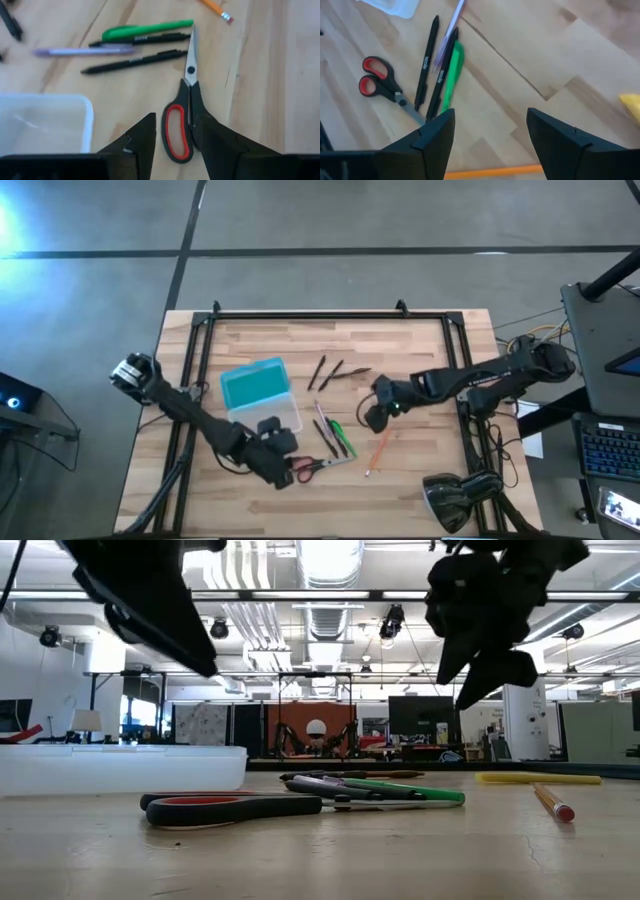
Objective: Pick & place school supplies into a supply box
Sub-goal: Put the black scissors into the blue supply box
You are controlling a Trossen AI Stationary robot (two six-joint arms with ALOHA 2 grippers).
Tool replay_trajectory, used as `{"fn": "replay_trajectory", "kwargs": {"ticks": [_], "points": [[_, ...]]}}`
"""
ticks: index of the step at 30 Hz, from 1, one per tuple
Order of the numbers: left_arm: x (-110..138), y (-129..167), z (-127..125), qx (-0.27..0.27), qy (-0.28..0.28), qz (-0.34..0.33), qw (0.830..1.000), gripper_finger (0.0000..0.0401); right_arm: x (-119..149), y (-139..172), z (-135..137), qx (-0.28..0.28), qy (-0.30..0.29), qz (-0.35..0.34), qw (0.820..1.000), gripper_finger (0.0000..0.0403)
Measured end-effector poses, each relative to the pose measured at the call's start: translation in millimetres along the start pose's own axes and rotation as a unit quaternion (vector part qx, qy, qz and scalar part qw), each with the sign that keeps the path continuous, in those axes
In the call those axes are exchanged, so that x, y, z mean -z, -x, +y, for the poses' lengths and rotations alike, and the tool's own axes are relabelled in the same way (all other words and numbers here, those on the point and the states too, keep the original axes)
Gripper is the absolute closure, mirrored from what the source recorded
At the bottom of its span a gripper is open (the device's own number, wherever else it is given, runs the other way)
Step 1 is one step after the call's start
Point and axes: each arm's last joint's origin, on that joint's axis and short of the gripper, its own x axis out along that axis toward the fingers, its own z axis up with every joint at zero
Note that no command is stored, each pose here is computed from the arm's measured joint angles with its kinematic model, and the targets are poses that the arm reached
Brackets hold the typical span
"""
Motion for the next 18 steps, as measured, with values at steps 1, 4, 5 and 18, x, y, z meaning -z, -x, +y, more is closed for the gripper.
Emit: {"fn": "replay_trajectory", "kwargs": {"ticks": [1,4,5,18], "points": [[2,-3,-1,-0.004,0.005,0.005,1.0,0.0276,3,0,2,0.005,-0.002,-0.005,1.0,0.0165],[9,-13,-3,-0.003,0.014,0.03,0.999,0.0276,9,1,2,0.022,-0.014,-0.01,1.0,0.0165],[11,-17,-3,-0.001,0.016,0.04,0.999,0.0276,10,1,2,0.027,-0.018,-0.008,0.999,0.0165],[15,-47,-27,0.023,-0.003,0.078,0.997,0.0268,20,2,3,0.041,-0.002,0.009,0.999,0.0165]]}}
